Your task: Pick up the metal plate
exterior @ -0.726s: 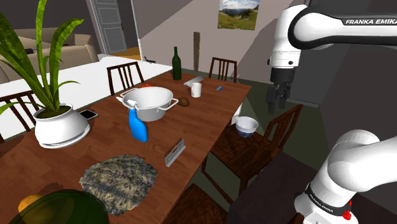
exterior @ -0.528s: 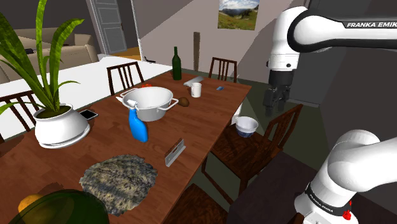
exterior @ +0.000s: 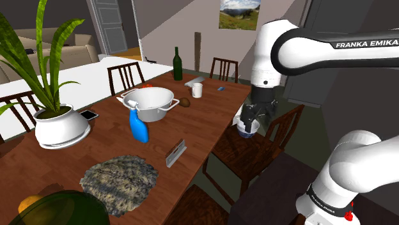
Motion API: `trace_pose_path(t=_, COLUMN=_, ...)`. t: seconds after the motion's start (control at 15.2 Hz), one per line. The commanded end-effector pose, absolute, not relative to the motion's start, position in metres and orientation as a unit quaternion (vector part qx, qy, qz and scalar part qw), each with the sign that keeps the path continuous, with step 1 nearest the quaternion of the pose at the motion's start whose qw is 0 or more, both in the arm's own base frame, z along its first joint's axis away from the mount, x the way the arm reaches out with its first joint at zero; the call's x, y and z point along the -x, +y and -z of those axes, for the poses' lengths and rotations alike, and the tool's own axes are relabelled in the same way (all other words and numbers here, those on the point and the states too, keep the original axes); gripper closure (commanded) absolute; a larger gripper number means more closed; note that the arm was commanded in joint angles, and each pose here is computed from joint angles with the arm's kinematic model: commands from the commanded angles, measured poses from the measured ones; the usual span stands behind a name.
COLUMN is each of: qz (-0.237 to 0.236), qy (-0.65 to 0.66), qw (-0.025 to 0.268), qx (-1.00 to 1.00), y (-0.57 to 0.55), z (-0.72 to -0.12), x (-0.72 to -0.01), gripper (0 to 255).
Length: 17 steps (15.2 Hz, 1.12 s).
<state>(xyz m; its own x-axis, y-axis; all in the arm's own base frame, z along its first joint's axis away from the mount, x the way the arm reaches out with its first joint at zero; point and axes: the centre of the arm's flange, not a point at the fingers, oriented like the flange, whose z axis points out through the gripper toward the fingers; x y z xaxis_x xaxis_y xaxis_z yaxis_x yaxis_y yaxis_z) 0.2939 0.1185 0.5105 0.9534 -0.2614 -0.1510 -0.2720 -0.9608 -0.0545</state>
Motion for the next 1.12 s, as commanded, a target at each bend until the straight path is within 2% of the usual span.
trace_pose_path(t=0.0, qz=-0.067, qy=0.168, qw=0.031, qx=0.983, y=0.146, z=-0.501, x=-0.3, gripper=0)
trace_pose_path(t=1.06, qz=-0.028, qy=0.398, qw=-0.024, qx=0.917, y=0.318, z=-0.411, x=-0.399, gripper=0)
